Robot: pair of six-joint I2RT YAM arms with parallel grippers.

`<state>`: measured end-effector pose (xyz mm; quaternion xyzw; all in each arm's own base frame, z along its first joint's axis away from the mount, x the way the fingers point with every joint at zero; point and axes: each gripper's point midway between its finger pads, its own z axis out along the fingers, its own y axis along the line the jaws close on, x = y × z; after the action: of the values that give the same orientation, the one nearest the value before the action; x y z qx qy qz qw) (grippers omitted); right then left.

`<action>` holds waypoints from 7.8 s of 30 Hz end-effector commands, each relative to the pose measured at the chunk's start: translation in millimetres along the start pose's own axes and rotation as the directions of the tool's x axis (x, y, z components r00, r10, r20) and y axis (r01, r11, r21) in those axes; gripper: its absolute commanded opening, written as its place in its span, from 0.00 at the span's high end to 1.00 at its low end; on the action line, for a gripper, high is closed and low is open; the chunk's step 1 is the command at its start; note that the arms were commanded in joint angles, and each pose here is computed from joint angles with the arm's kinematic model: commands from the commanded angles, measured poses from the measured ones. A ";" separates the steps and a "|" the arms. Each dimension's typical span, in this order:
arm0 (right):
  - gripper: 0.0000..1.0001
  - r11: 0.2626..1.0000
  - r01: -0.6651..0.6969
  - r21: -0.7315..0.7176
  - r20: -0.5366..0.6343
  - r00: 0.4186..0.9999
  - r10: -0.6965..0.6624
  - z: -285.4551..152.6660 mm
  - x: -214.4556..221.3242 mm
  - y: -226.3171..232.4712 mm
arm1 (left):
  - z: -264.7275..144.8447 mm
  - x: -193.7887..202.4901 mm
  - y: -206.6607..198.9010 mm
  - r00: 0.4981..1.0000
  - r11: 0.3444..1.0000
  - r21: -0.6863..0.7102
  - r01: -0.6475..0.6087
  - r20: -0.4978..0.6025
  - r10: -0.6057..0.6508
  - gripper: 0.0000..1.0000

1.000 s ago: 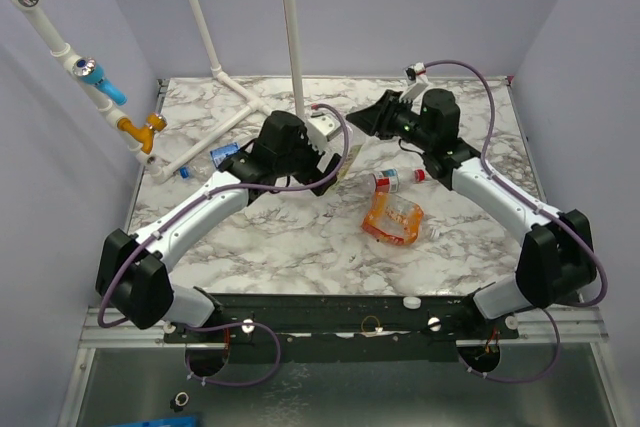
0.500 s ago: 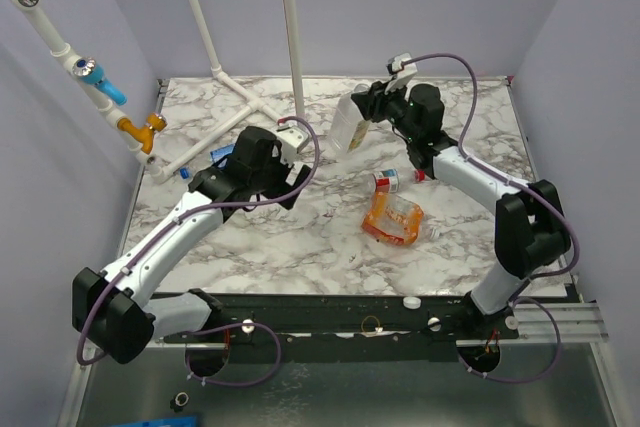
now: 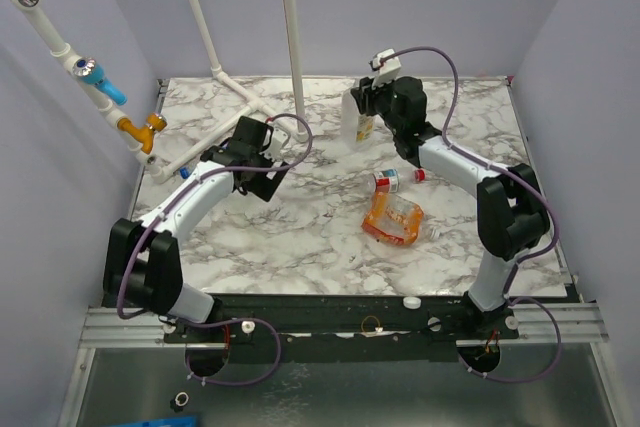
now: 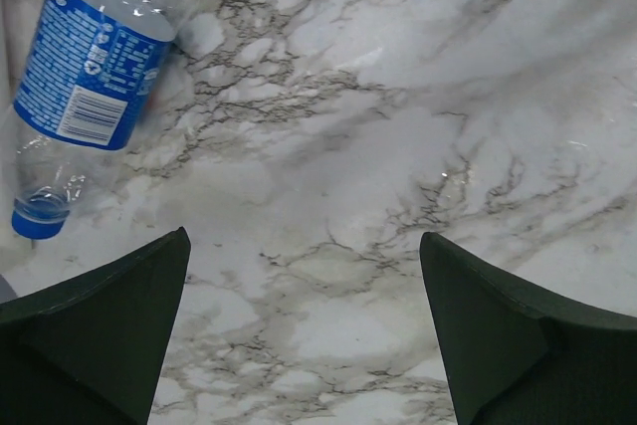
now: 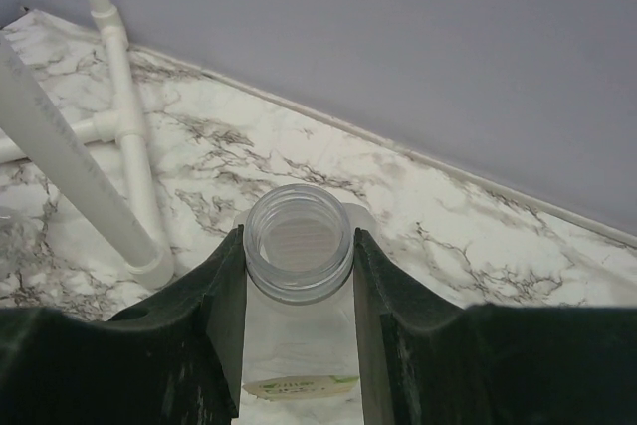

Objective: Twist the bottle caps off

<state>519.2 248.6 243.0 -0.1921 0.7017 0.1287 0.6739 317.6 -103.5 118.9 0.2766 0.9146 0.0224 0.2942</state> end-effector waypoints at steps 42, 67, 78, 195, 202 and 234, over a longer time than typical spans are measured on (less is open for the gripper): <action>0.00 0.964 -0.247 -0.103 0.074 0.964 0.255 -114.5 -93.6 20.9 | 76.9 36.2 -0.2 0.907 0.869 0.367 -0.331 -0.130 0.400 0.38; 0.00 0.942 -0.314 -0.115 -0.030 0.949 0.312 -136.9 -59.7 32.0 | 29.2 48.3 -139.7 -0.368 -0.425 0.008 -0.905 0.482 0.795 0.41; 0.00 0.935 -0.334 -0.116 -0.059 0.942 0.330 -138.2 -53.0 34.9 | 15.1 1.9 -157.2 -0.325 -0.295 -0.142 -0.945 0.515 0.793 0.01; 0.63 0.647 -0.648 -0.402 -0.140 0.742 0.656 -163.6 -169.1 89.1 | -175.0 -212.9 -124.7 0.604 0.906 0.350 -0.238 0.784 -0.144 0.66; 0.87 0.664 -0.605 -0.440 -0.110 0.770 0.629 -168.8 -175.1 90.2 | -168.4 -202.9 -137.4 0.648 0.869 0.450 -0.205 0.728 -0.224 0.01; 1.00 0.656 -0.361 -0.662 0.050 0.853 0.520 -224.9 -196.0 111.3 | -182.5 -171.5 -179.7 0.722 0.697 0.616 -0.366 0.661 -0.205 0.80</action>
<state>283.5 265.0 434.5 -0.1825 0.5821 0.5299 0.5891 252.1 -318.3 301.2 0.3922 0.6807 -0.3966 0.4749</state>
